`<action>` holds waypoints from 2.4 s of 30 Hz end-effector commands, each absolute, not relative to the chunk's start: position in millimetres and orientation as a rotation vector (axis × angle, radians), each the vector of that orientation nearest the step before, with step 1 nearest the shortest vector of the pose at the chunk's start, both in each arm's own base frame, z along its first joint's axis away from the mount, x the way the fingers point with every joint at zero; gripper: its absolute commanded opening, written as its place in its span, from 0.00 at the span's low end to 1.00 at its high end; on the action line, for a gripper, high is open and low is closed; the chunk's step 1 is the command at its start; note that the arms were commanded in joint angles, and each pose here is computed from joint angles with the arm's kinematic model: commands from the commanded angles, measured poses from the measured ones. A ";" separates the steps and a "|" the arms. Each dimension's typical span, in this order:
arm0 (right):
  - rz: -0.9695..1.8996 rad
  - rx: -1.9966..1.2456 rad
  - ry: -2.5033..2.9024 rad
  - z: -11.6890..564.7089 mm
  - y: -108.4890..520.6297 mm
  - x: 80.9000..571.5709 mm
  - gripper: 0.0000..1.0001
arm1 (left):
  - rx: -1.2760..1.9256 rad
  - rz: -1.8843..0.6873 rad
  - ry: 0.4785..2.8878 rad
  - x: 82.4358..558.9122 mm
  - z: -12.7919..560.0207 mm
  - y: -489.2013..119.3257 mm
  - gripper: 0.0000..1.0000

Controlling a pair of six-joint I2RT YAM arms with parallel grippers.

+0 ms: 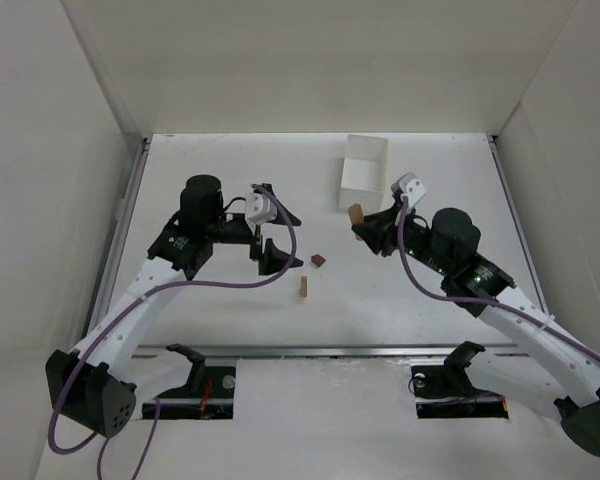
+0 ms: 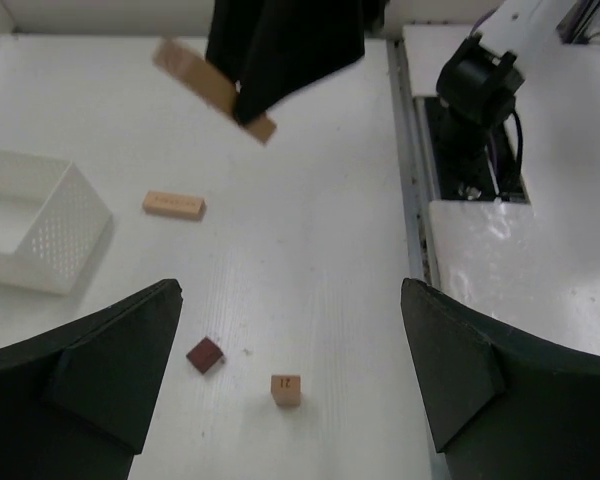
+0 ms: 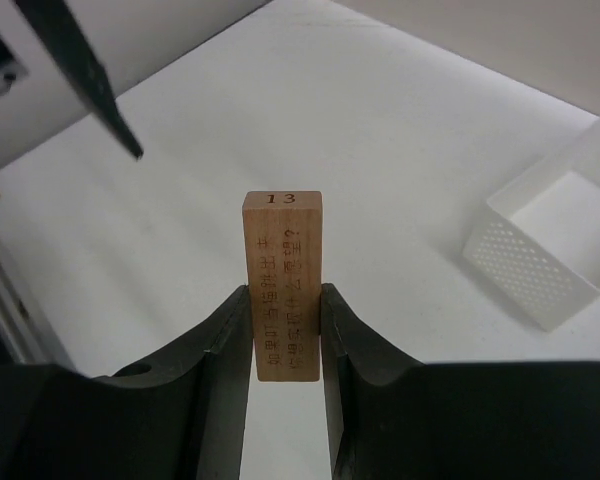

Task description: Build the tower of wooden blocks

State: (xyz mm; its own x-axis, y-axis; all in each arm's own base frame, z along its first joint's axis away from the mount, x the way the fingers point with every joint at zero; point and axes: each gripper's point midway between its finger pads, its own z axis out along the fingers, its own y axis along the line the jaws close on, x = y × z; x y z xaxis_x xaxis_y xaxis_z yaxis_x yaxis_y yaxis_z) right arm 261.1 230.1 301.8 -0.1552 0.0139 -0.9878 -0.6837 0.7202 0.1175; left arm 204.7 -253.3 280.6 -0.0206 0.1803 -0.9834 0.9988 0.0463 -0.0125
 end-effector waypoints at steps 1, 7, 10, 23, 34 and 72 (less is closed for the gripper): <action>0.758 -0.824 1.434 308.7 255.1 232.4 0.00 | 1.311 -1.196 1.186 183.9 316.3 -258.5 0.89; 0.940 -1.020 1.246 326.8 280.5 189.4 0.00 | 1.319 -1.271 1.054 168.0 331.7 -272.1 0.87; 0.975 -1.051 1.212 329.0 290.4 178.3 0.00 | 1.291 -1.252 1.048 178.1 329.0 -275.9 0.85; 0.978 -1.062 1.217 320.6 306.2 175.1 0.00 | 1.304 -1.329 0.985 171.5 335.5 -289.9 0.66; 0.941 -1.049 1.206 323.2 309.4 185.2 0.00 | 1.342 -1.347 1.040 169.3 313.8 -288.7 0.30; 0.932 -0.076 1.885 334.1 264.4 223.8 0.73 | 1.347 -0.735 1.257 251.0 252.0 -271.8 0.00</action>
State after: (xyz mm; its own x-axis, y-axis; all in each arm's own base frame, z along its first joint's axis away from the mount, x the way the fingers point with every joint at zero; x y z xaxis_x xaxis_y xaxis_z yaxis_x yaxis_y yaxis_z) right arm 213.6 263.7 328.5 -0.4466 0.2665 -0.8541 -0.5661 0.6551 0.5004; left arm 252.2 -267.4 229.6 0.1563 0.2904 -0.9440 0.9564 0.1944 0.2181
